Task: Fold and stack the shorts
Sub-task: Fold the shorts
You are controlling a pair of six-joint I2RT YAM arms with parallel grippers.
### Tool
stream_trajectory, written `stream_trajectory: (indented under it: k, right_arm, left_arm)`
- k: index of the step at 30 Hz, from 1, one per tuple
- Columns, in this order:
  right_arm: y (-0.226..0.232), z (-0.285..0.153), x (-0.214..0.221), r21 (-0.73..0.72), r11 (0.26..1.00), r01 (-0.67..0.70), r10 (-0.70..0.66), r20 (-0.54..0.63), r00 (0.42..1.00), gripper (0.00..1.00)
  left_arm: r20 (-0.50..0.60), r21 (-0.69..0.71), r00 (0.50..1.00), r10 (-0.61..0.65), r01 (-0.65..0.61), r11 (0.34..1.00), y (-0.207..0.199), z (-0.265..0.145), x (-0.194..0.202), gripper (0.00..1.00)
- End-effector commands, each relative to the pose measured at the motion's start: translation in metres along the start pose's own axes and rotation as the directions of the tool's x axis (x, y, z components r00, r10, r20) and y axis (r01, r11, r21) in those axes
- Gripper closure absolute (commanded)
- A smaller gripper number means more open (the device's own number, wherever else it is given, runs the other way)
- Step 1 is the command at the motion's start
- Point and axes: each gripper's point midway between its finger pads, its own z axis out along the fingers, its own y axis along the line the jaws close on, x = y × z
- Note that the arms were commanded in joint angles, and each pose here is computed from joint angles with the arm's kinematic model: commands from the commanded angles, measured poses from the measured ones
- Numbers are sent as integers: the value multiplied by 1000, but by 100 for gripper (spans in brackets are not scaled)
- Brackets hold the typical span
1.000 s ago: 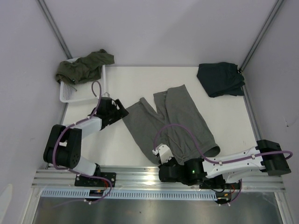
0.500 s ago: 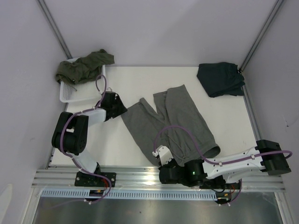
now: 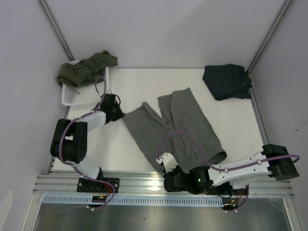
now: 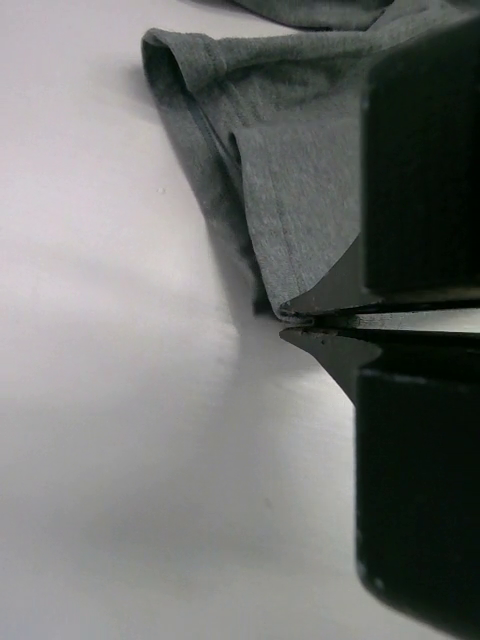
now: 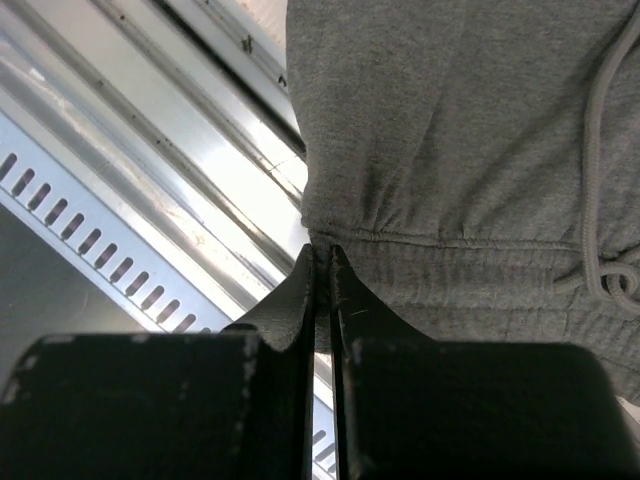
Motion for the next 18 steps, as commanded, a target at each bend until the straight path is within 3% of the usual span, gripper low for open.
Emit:
stream_trajectory:
  k: [1,9,14,18]
  right_arm:
    - [38,-8,-17,-103,995,-8,11,31,999,100]
    - [101,7,-24,-154,984,93,-95,-1,996,100]
    - [117,12,-28,-208,975,71,-74,-5,997,100]
    - [152,-6,-58,-331,943,24,-21,14,1000,100]
  left_arm:
    - [116,-18,993,-5,7,1000,9,-35,-53,100]
    - [234,-60,971,-46,62,996,29,-80,-84,100]
    - [244,-92,967,-73,97,991,44,-83,-101,100]
    - [256,-80,957,-139,165,983,59,-90,-119,100]
